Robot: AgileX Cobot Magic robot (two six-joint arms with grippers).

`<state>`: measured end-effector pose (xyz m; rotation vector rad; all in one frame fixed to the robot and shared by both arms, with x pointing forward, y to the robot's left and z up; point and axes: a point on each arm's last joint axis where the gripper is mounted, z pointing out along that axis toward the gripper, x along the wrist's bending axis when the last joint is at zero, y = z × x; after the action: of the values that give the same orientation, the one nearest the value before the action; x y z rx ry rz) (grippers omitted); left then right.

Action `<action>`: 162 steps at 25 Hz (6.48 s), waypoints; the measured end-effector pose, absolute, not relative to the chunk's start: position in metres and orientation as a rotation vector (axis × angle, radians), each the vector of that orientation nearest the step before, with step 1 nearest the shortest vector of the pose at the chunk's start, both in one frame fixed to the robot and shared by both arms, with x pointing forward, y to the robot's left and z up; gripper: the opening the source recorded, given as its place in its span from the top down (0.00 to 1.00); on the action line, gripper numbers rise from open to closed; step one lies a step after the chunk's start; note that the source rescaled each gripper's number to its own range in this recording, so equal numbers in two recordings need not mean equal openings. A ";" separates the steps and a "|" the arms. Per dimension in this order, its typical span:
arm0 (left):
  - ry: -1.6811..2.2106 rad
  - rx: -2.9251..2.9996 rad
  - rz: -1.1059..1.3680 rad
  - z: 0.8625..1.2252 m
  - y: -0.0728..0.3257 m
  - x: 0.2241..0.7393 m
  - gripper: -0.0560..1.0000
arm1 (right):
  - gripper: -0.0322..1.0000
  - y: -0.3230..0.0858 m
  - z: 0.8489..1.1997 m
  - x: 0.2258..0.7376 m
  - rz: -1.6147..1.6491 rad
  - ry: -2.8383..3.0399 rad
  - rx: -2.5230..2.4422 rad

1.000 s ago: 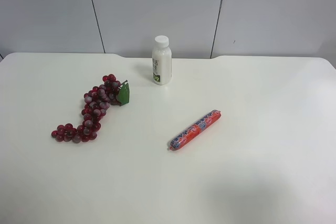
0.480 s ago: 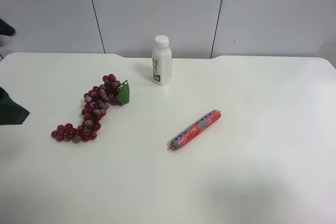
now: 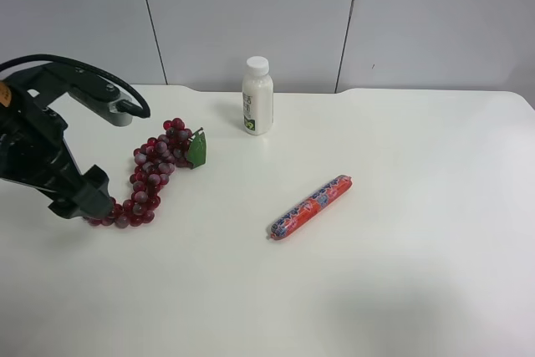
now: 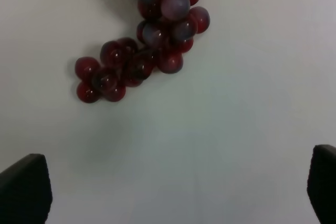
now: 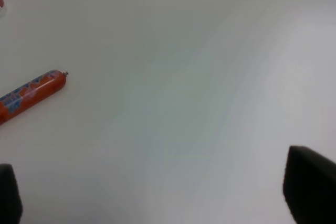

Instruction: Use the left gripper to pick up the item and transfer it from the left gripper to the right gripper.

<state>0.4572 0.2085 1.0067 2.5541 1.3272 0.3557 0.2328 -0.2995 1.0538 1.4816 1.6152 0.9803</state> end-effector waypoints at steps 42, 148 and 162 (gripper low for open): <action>1.271 2.619 0.322 0.887 0.182 0.516 0.00 | 0.00 -0.300 1.054 0.233 0.980 1.615 1.482; 0.185 2.738 0.492 1.110 0.041 0.422 0.95 | 0.00 -0.300 1.054 0.233 0.980 1.615 1.482; 0.053 2.757 0.518 1.110 0.041 0.422 0.95 | 0.00 -0.299 1.054 0.233 0.987 1.617 1.483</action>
<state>0.4222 0.0409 1.1105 2.7570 0.0534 0.5181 0.2328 -0.2990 1.0538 1.4831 1.6173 0.9873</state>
